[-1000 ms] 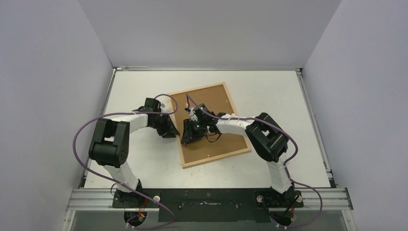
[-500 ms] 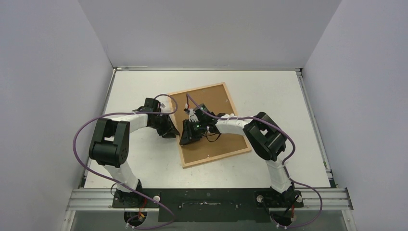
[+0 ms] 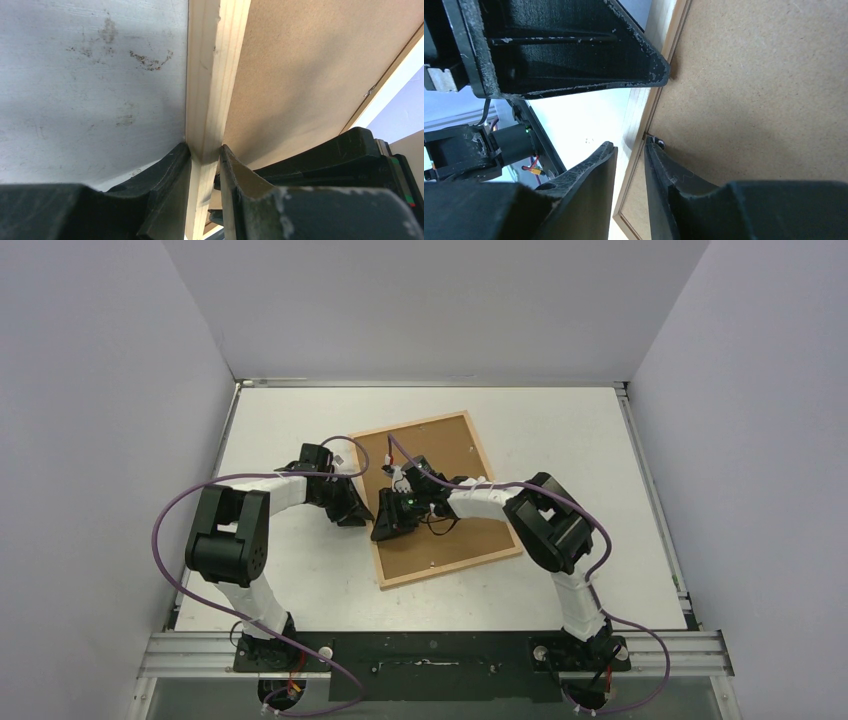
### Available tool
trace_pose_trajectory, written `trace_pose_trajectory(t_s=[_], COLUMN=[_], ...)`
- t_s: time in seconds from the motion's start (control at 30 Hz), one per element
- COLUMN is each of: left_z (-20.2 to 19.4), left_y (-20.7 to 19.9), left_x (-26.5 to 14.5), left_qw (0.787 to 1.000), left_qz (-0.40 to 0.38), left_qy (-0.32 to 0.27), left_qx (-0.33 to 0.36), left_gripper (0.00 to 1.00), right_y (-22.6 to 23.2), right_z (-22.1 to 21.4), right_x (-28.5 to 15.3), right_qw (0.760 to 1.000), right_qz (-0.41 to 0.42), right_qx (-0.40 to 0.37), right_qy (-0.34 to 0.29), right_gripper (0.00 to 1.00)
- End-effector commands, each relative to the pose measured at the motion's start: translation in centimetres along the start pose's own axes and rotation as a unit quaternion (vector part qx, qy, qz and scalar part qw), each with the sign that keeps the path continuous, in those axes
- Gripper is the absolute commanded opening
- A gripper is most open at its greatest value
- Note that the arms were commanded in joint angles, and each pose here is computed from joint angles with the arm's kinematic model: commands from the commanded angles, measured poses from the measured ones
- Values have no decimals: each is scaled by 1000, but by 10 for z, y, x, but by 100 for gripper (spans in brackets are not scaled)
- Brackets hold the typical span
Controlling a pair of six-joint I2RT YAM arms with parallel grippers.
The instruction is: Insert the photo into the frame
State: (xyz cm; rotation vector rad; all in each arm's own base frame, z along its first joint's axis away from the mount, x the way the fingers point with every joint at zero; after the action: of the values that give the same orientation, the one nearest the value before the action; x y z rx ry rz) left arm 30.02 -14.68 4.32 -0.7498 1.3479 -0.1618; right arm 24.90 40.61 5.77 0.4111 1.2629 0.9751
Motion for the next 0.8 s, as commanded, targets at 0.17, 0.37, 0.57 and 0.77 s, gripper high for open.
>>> trace_pose_trajectory(t_s=[0.17, 0.37, 0.57, 0.77], left_z=[13, 34, 62, 91], left_y=[-18, -44, -55, -49], left_x=[-5, -28, -46, -50], left_qw=[1000, 996, 993, 992], left_qz=[-15, -56, -70, -57], left_qy=[-11, -46, -86, -115], left_qx=[16, 42, 41, 15], left_gripper=[28, 44, 53, 53], right_y=[11, 27, 16, 9], right_z=[10, 22, 45, 78], right_x=[-14, -46, -68, -80], right_qw=[997, 992, 986, 972], right_qz=[26, 29, -9, -58], right_qx=[-52, -87, -73, -50], right_qy=[-46, -85, -152, -221], right_gripper=[35, 40, 40, 42])
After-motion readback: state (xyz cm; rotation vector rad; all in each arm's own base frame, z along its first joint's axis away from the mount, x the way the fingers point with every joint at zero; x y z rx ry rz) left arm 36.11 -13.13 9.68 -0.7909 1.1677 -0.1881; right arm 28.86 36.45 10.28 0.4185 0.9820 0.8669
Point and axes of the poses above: each gripper's point midway between its finger pads, its own x axis out along the fingers, its own y axis along the line the jaws close on, z = x × y, the point moved 3 cm from there along -x, back along the fingers
